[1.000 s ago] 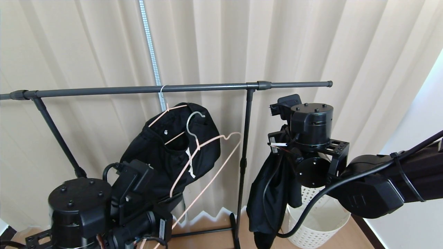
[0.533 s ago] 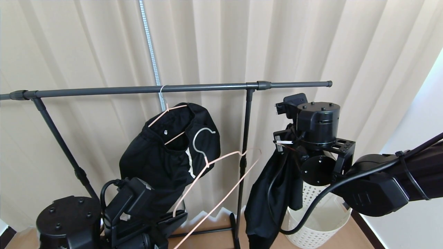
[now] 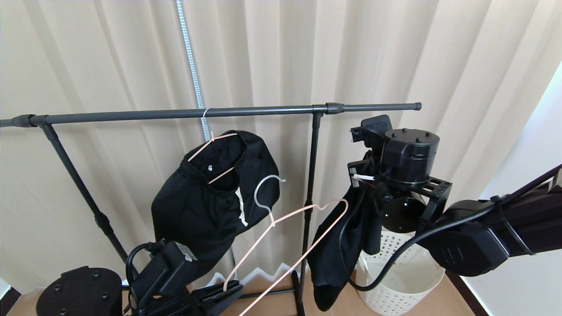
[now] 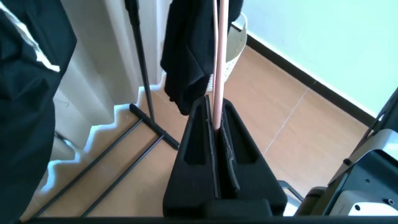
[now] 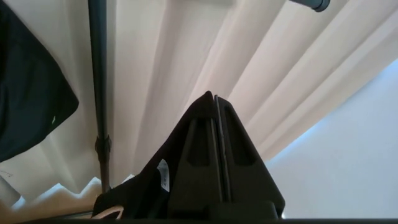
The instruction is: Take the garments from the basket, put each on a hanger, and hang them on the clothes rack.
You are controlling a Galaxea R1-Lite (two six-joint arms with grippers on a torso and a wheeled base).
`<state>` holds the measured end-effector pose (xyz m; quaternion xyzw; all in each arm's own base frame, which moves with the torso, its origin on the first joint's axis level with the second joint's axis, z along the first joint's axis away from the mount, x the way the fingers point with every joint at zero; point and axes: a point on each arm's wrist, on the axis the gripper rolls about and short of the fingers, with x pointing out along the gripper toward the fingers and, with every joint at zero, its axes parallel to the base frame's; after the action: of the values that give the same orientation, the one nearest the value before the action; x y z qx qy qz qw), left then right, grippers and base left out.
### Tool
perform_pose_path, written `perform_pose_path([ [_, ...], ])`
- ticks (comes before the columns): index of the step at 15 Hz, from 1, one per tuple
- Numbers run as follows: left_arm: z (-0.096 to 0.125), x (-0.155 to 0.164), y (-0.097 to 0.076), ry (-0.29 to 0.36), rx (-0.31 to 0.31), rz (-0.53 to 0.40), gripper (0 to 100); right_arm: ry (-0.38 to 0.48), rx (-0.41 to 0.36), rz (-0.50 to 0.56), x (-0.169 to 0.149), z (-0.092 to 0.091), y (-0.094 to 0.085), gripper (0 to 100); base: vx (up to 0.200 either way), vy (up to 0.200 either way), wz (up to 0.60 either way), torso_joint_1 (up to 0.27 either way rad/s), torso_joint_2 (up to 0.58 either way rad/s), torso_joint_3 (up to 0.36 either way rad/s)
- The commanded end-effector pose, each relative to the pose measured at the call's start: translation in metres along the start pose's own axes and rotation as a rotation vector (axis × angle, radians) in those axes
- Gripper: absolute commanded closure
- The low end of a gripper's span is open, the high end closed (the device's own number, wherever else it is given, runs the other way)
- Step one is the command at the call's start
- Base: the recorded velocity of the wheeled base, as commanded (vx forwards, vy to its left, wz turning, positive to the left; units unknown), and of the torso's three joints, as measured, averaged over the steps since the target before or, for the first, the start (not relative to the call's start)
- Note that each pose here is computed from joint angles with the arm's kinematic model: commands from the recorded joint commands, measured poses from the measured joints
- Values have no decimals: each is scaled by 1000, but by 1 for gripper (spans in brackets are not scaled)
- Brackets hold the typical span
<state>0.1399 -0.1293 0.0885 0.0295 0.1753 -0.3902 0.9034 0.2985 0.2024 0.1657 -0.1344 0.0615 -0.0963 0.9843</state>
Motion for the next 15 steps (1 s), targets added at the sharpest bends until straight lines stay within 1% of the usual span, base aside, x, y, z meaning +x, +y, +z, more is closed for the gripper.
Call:
perform_pose_path([
  [1, -1, 1, -1, 7, -1, -5, 100, 10, -12, 3, 1, -5, 2, 100, 0, 0, 0, 0, 0, 0],
  [3, 0, 0, -2, -7, -4, -11, 100, -6, 5, 8, -5, -2, -1, 100, 0, 0, 0, 0, 0, 0],
  [4, 3, -1, -2, -28, -4, -9, 100, -20, 17, 18, -8, 0, 0, 100, 0, 0, 0, 0, 0, 0],
  [7, 2, -7, -4, -65, 5, -23, 100, -40, 30, 40, -12, -2, 5, 100, 0, 0, 0, 0, 0, 0],
  [8, 2, -7, -6, -80, 9, -33, 100, -42, 25, 57, -17, -3, 9, 100, 0, 0, 0, 0, 0, 0],
  [11, 3, -7, -6, -86, 9, -33, 100, -43, 22, 69, -19, -4, 12, 100, 0, 0, 0, 0, 0, 0],
  [14, 3, -7, -7, -89, 9, -33, 100, -50, 17, 115, -24, -4, 17, 100, 0, 0, 0, 0, 0, 0],
  [15, 3, -7, -7, -89, 9, -33, 100, -50, 17, 115, -24, -4, 17, 100, 0, 0, 0, 0, 0, 0],
])
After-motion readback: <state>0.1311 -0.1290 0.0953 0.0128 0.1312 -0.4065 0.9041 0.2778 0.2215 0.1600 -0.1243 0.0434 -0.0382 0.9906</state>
